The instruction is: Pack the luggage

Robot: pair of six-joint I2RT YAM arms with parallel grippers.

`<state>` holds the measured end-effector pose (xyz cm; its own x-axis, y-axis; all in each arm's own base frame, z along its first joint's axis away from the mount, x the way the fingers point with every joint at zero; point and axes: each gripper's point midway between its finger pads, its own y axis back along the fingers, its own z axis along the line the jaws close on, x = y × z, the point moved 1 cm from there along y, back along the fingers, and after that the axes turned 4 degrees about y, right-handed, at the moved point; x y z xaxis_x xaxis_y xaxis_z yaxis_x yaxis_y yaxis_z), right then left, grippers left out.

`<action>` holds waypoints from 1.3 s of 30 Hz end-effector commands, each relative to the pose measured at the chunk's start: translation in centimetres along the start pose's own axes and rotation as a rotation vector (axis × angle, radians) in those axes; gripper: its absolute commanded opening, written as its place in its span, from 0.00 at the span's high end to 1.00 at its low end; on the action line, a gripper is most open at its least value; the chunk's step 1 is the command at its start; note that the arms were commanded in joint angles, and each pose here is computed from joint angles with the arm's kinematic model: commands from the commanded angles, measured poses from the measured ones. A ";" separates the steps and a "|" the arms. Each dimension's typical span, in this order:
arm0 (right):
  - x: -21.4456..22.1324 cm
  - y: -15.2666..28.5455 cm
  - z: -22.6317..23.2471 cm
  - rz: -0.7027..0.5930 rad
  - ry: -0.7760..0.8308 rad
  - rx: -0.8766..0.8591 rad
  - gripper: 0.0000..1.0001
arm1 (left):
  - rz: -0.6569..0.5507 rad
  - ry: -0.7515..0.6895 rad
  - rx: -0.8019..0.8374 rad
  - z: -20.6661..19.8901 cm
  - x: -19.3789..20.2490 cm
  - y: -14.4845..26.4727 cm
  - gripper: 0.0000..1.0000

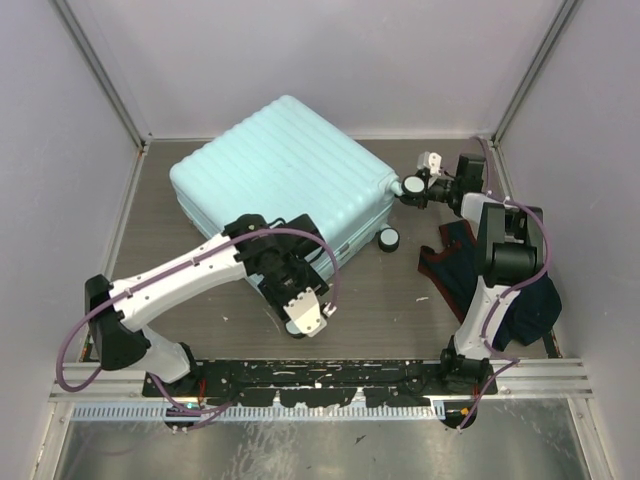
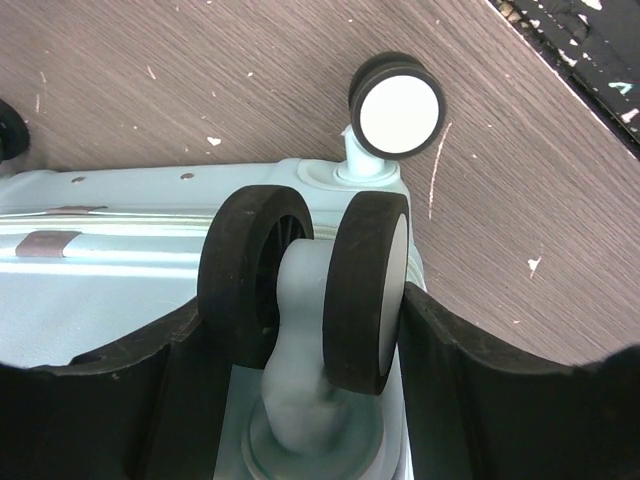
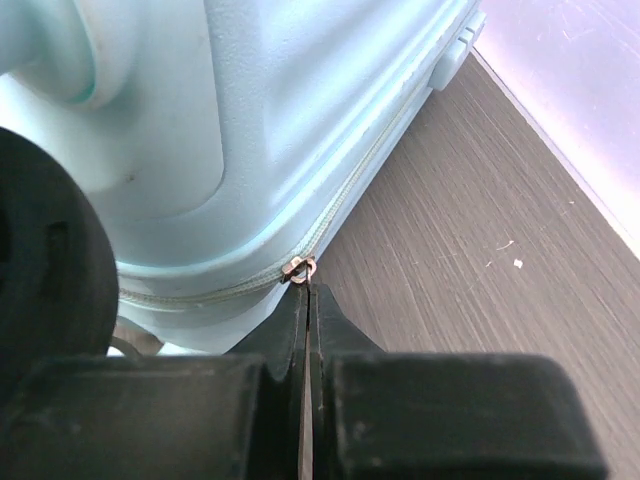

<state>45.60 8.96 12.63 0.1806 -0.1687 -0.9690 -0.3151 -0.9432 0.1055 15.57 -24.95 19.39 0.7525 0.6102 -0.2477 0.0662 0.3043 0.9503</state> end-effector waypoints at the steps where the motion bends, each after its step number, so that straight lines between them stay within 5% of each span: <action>1: -0.2 -0.6 -3.1 0.108 0.212 0.065 0.99 | 0.146 0.223 0.415 -9.1 3.6 2.6 0.83; 7: 0.8 -1.5 0.5 0.125 0.226 -0.058 0.99 | -0.010 0.506 0.055 -2.7 2.5 5.9 0.26; 8: 0.9 -1.4 1.0 0.126 0.223 -0.071 0.99 | -0.054 0.560 -0.002 -2.0 2.3 6.6 0.08; 9: 1.0 -1.4 1.7 0.127 0.222 -0.087 0.99 | -0.107 0.615 -0.070 -1.3 2.1 7.8 0.00; 14: 0.3 -1.8 5.2 0.109 0.205 -0.171 0.99 | -0.317 0.989 -0.408 2.0 5.1 13.2 0.02; 21: -1.0 -3.0 9.4 0.084 0.186 -0.252 0.99 | -0.661 1.781 -0.821 1.7 16.0 19.8 0.02; 28: -3.3 -4.3 9.0 0.116 0.050 -0.148 0.99 | -0.625 2.306 -0.980 -4.5 25.2 18.8 0.02; 39: -6.2 -4.8 12.6 0.073 0.037 -0.087 0.99 | -0.894 2.397 -0.650 -1.4 28.7 14.5 0.01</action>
<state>38.01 14.12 12.18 0.1120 -0.3451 -0.9319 -0.3676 -0.8856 0.2838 34.95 -0.22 25.59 -0.7819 -0.4360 -0.4455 -0.6164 0.4338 0.6572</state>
